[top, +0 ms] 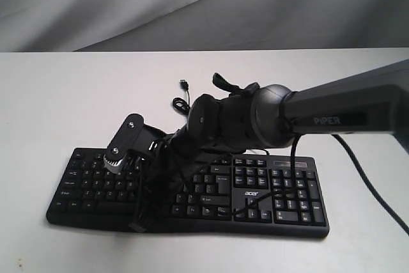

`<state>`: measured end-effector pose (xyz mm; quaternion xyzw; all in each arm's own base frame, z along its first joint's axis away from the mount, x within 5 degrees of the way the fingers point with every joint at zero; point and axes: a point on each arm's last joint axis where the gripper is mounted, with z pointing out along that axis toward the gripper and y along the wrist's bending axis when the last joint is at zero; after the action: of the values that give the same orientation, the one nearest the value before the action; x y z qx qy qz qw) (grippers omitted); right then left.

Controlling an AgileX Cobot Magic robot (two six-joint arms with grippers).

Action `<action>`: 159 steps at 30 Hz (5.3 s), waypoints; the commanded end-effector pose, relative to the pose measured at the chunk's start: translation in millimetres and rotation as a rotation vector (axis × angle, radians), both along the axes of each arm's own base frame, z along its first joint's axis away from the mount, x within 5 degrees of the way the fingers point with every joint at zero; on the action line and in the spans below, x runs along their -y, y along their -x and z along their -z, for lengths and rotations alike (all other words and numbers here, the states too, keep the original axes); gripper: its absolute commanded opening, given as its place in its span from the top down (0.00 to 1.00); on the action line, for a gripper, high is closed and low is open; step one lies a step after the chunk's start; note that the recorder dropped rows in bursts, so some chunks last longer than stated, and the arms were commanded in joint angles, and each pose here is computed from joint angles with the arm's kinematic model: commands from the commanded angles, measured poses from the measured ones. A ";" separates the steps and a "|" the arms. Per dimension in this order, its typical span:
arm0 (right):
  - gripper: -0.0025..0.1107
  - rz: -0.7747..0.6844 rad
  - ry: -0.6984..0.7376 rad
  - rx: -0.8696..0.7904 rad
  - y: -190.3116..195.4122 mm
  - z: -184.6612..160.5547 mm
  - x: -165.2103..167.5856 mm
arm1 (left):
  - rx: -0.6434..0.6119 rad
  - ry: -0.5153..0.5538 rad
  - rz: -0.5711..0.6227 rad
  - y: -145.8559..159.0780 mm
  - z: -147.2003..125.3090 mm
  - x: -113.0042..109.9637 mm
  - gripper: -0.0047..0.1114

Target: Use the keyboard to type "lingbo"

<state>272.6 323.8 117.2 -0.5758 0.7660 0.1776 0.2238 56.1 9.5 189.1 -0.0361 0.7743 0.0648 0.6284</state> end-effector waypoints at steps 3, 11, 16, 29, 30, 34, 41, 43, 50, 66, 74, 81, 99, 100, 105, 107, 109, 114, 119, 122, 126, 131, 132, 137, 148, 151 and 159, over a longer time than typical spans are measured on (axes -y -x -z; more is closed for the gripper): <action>0.98 -0.004 -0.051 0.056 -6.9 -25.3 -5.5 | -0.003 0.006 -0.001 -0.5 1.4 0.0 0.96; 0.98 -0.016 -0.076 0.044 -21.0 -25.5 -23.9 | -0.006 0.007 -0.001 -0.7 1.6 0.0 0.96; 0.98 -0.008 -0.061 0.029 -23.0 -20.4 -21.7 | -0.006 0.007 -0.001 -0.7 1.6 0.0 0.96; 0.98 0.001 -0.024 -0.001 -23.9 -4.7 -20.0 | -0.006 0.007 -0.001 -0.7 1.6 0.0 0.96; 0.98 0.001 -0.024 -0.001 -23.9 -4.7 -20.0 | -0.006 0.007 -0.001 -0.7 1.6 0.0 0.96; 0.98 0.000 -0.023 -0.003 -23.7 -4.6 -19.9 | -0.006 0.007 -0.001 -0.7 1.6 0.0 0.96; 0.98 0.001 -0.023 -0.002 -23.8 -4.3 -20.0 | -0.006 0.007 -0.001 -0.7 1.6 0.0 0.96; 0.98 0.002 -0.017 -0.008 -23.9 0.2 -20.0 | -0.006 0.007 -0.001 -0.7 1.6 0.0 0.96; 0.98 -0.006 -0.028 0.005 -23.4 -10.4 -19.5 | -0.006 0.007 -0.001 -0.7 1.6 0.0 0.96; 0.98 -0.041 -0.004 -0.046 -12.1 -14.9 -13.4 | -0.006 0.007 -0.001 -0.7 1.6 0.0 0.96; 0.98 -0.042 -0.002 -0.046 -12.2 -14.0 -13.4 | -0.006 0.007 -0.001 -0.7 1.6 0.0 0.96; 0.98 -0.038 -0.002 -0.046 -12.7 -11.9 -13.7 | -0.006 0.007 -0.001 -0.7 1.6 0.0 0.96; 0.98 -0.026 -0.005 -0.056 -13.0 -7.9 -14.4 | -0.006 0.007 -0.001 -0.7 1.6 0.0 0.96; 0.98 -0.026 -0.004 -0.058 -13.0 -7.1 -14.4 | -0.006 0.007 -0.001 -0.7 1.6 0.0 0.96; 0.98 -0.015 0.001 -0.079 -13.0 1.4 -15.0 | -0.006 0.007 -0.001 -0.7 1.6 0.0 0.96; 0.98 -0.016 0.004 -0.087 -12.5 3.5 -15.0 | -0.006 0.007 -0.001 -0.7 1.6 0.0 0.96; 0.98 -0.018 0.002 -0.082 -12.6 1.4 -14.9 | -0.006 0.007 -0.001 -0.7 1.6 0.0 0.96; 0.98 -0.035 -0.011 -0.030 -14.3 -18.4 -12.4 | -0.006 0.007 -0.001 -0.7 1.6 0.0 0.96; 0.98 -0.014 -0.026 0.016 -22.1 -41.7 -2.3 | -0.006 0.007 -0.001 -0.7 1.6 0.0 0.96; 0.98 0.031 0.030 0.005 -32.0 -44.0 15.2 | -0.006 0.007 -0.001 -0.7 1.6 0.0 0.96; 0.98 0.082 0.055 -0.018 -33.2 -26.3 32.5 | -0.006 0.007 -0.001 -0.7 1.6 0.0 0.96; 0.98 0.099 0.031 -0.005 -33.1 -23.3 32.6 | -0.006 0.007 -0.001 -0.7 1.6 0.0 0.96; 0.98 0.099 0.031 -0.005 -33.1 -23.3 32.6 | -0.006 0.007 -0.001 -0.7 1.6 0.0 0.96; 0.98 0.099 0.034 -0.008 -32.9 -22.4 32.7 | -0.006 0.007 -0.001 -0.7 1.6 0.0 0.96; 0.98 0.107 0.064 -0.010 -33.0 -21.0 35.2 | -0.006 0.007 -0.001 -0.7 1.6 0.0 0.96; 0.98 0.109 0.064 -0.012 -33.0 -21.0 35.2 | -0.006 0.007 -0.001 -0.7 1.6 0.0 0.96; 0.98 0.109 0.068 -0.016 -33.1 -18.4 35.1 | -0.006 0.007 -0.001 -0.7 1.6 0.0 0.96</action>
<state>305.6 290.6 136.8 -0.5405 0.8019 0.1452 0.2092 56.2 9.5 189.0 -0.0361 0.7750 0.0648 0.6275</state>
